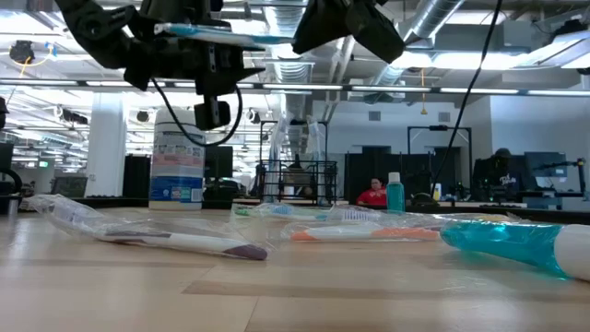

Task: Pick & Place toothbrushing station
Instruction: Put the bottom blue toothbrush into the black wire organizer

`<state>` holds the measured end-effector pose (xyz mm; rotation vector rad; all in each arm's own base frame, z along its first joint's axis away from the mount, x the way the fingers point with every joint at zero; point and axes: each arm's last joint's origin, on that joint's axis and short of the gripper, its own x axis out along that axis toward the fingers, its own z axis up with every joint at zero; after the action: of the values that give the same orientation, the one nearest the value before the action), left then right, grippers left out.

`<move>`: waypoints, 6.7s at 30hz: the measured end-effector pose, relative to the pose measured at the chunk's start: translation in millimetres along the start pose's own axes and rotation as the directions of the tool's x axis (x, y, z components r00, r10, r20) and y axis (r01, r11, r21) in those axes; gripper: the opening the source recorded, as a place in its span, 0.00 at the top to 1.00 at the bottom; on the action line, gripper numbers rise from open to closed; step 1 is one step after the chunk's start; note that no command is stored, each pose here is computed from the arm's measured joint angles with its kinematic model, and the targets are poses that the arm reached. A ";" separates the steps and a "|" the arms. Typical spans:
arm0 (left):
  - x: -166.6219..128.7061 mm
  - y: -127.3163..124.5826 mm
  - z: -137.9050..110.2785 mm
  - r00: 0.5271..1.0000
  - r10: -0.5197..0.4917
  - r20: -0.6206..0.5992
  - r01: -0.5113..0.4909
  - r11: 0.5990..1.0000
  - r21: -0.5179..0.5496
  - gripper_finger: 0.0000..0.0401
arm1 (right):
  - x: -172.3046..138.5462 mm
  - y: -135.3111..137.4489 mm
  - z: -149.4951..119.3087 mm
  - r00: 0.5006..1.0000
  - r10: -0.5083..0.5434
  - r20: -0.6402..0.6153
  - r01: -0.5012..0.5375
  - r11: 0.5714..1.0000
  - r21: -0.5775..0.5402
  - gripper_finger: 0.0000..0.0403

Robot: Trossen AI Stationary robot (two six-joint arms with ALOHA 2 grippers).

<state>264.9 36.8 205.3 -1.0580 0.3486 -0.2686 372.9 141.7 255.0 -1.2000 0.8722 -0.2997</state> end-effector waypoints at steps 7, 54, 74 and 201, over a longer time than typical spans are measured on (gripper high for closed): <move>2.7 -5.4 4.5 0.999 -0.042 -0.016 0.042 0.999 0.018 0.77 | 0.3 0.9 2.1 1.000 -0.003 0.010 0.003 1.000 0.010 1.00; 12.1 -7.1 6.3 0.987 -0.123 -0.106 0.114 0.989 -0.090 0.77 | -6.3 -0.3 10.3 0.998 -0.029 0.064 0.029 1.000 -0.004 1.00; 18.3 -13.5 -3.3 0.980 -0.142 -0.138 0.123 0.982 -0.142 0.77 | -6.1 -0.8 10.9 0.997 -0.032 0.069 0.032 0.999 0.006 1.00; -18.0 0.5 7.0 0.714 -0.034 0.700 -0.550 0.591 0.590 0.97 | -19.9 -3.7 -50.4 0.933 0.014 -0.361 0.224 0.760 0.610 0.67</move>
<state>251.3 49.5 210.7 -0.1474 -0.2594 0.2613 324.3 118.4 262.1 -0.5452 0.8952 -0.8579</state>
